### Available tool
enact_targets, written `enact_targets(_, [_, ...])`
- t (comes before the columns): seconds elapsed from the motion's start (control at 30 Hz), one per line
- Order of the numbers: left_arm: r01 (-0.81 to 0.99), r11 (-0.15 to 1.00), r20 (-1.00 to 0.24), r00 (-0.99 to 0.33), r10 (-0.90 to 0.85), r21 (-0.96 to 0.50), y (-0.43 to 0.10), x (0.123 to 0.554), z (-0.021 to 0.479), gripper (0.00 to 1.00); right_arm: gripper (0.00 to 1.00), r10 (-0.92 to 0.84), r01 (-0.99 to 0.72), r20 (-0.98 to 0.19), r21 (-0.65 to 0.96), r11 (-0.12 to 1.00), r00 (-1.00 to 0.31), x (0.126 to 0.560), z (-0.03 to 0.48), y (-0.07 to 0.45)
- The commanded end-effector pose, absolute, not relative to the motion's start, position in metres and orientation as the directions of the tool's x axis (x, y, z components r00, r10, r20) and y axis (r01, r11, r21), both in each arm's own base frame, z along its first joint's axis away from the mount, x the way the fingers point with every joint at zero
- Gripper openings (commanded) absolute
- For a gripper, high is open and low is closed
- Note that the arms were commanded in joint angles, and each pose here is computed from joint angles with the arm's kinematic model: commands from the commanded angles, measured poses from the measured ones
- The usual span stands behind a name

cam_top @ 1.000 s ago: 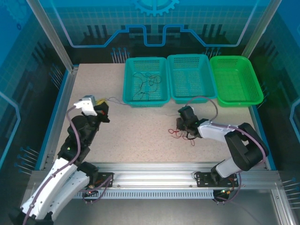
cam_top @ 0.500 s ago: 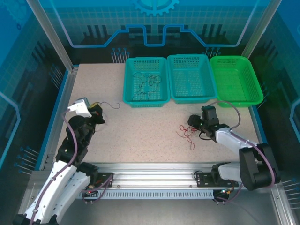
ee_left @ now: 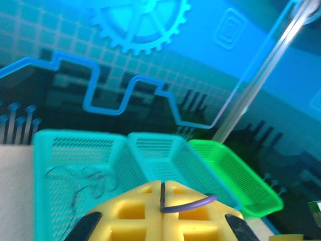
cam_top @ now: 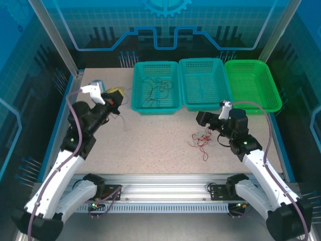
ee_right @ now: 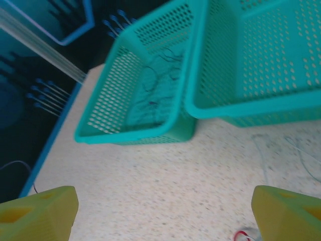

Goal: Untangle the cables

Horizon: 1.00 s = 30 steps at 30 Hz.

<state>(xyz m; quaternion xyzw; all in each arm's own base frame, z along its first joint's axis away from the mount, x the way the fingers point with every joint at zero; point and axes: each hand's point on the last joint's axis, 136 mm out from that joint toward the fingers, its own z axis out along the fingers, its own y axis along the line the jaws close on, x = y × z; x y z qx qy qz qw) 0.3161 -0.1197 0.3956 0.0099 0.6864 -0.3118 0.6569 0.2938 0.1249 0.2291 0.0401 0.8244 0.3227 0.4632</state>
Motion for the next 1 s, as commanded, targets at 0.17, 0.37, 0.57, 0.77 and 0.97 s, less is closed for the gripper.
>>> enact_targets(0.17, [0.53, 0.756, -0.912, -0.093, -0.399, -0.385, -0.155, 0.39, 0.44, 0.0, 0.91, 0.275, -0.388, -0.778, 0.544, 0.744, -0.564, 0.27, 0.261, 0.151])
enact_targets(0.37, [0.433, 0.818, -0.922, -0.099, -0.375, -0.379, -0.158, 0.463, 0.409, 0.0, 0.92, 0.267, -0.364, -0.769, 0.538, 0.76, -0.581, 0.267, 0.257, 0.147])
enact_targets(0.57, [0.412, 0.838, -0.933, -0.186, -0.308, -0.359, -0.176, 0.522, 0.344, 0.0, 0.92, 0.272, -0.346, -0.761, 0.542, 0.766, -0.589, 0.266, 0.252, 0.145])
enact_targets(0.77, [0.342, 0.868, -0.917, -0.3, -0.262, -0.36, -0.181, 0.556, 0.261, 0.0, 0.92, 0.269, -0.33, -0.751, 0.542, 0.773, -0.603, 0.264, 0.248, 0.143])
enact_targets(0.97, [0.277, 0.891, -0.904, -0.342, -0.258, -0.359, -0.173, 0.56, 0.246, 0.44, 0.92, 0.263, -0.328, -0.75, 0.538, 0.777, -0.607, 0.264, 0.246, 0.143])
